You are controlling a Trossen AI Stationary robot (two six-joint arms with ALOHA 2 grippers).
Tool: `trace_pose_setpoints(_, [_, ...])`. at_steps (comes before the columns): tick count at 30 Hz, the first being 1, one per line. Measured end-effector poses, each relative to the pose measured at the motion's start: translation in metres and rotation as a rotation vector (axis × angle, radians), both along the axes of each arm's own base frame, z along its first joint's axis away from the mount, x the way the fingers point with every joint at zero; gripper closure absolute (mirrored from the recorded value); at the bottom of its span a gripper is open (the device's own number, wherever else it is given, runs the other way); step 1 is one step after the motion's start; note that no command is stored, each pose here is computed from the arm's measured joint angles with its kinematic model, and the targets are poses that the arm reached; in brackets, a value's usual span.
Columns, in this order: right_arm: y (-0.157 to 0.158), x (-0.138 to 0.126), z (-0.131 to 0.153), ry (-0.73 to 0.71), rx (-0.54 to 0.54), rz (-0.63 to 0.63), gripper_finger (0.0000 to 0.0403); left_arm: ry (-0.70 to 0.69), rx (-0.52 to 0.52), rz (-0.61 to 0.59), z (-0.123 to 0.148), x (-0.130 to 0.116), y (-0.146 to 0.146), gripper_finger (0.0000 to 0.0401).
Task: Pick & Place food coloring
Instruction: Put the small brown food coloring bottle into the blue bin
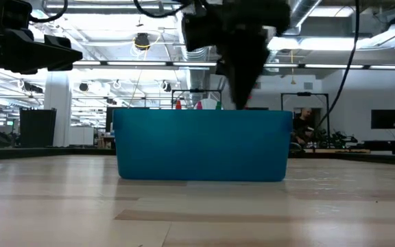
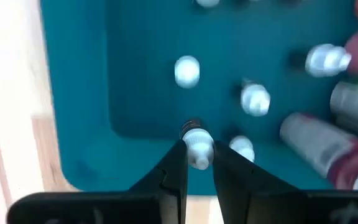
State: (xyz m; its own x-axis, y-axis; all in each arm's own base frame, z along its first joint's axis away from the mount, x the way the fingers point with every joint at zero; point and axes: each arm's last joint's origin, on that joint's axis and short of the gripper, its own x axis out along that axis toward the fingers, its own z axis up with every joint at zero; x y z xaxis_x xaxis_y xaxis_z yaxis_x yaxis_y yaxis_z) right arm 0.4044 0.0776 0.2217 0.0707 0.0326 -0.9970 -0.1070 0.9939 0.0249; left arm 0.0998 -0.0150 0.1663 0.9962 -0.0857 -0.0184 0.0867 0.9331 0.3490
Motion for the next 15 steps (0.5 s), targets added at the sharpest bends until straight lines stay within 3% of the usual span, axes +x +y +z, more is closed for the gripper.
trace_pose_setpoints(15, [0.000,0.004,-0.034,0.017,-0.022,-0.035,0.0351,-0.001,0.000,0.000,0.000,0.000,0.000,0.0278])
